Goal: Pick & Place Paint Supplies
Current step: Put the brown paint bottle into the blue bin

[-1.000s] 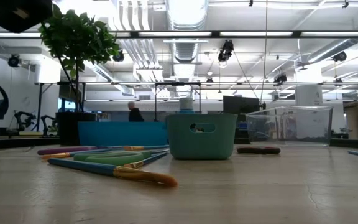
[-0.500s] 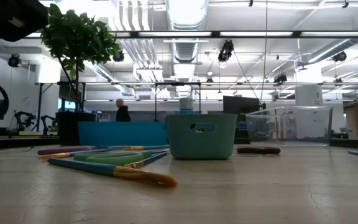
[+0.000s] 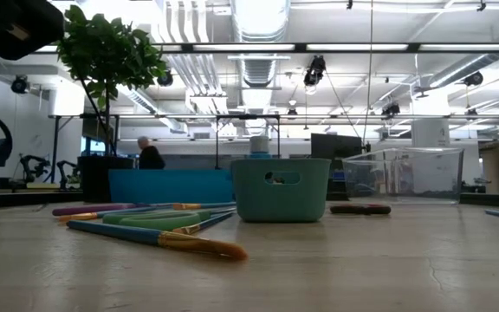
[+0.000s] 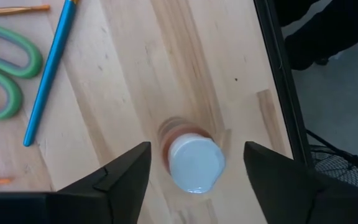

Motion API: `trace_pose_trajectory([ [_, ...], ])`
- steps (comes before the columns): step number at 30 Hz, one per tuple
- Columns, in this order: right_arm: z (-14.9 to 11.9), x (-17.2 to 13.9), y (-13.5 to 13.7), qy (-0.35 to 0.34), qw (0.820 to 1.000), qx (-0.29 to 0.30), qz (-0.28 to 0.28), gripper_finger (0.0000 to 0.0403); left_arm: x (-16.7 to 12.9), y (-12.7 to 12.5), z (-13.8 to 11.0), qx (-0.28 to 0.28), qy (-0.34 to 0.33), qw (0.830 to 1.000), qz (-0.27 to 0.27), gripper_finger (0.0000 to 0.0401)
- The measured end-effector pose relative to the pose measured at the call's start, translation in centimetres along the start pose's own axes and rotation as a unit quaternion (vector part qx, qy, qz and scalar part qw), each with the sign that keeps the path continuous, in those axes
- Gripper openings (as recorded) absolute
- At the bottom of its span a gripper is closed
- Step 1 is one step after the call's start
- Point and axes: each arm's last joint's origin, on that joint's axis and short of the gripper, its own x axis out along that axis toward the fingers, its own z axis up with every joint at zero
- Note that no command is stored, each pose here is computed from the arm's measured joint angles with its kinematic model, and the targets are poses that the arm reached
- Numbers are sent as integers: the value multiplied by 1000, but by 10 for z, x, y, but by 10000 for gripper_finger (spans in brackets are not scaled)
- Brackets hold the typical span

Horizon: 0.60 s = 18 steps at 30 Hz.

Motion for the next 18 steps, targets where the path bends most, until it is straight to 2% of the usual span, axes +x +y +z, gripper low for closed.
trace_pose_trajectory([
  [12,0,0,0,0,1000,0,0,192,1,0,1,1,-6,1000,-3,148],
  [18,0,0,0,0,1000,0,0,192,1,0,1,0,-8,1000,-4,125],
])
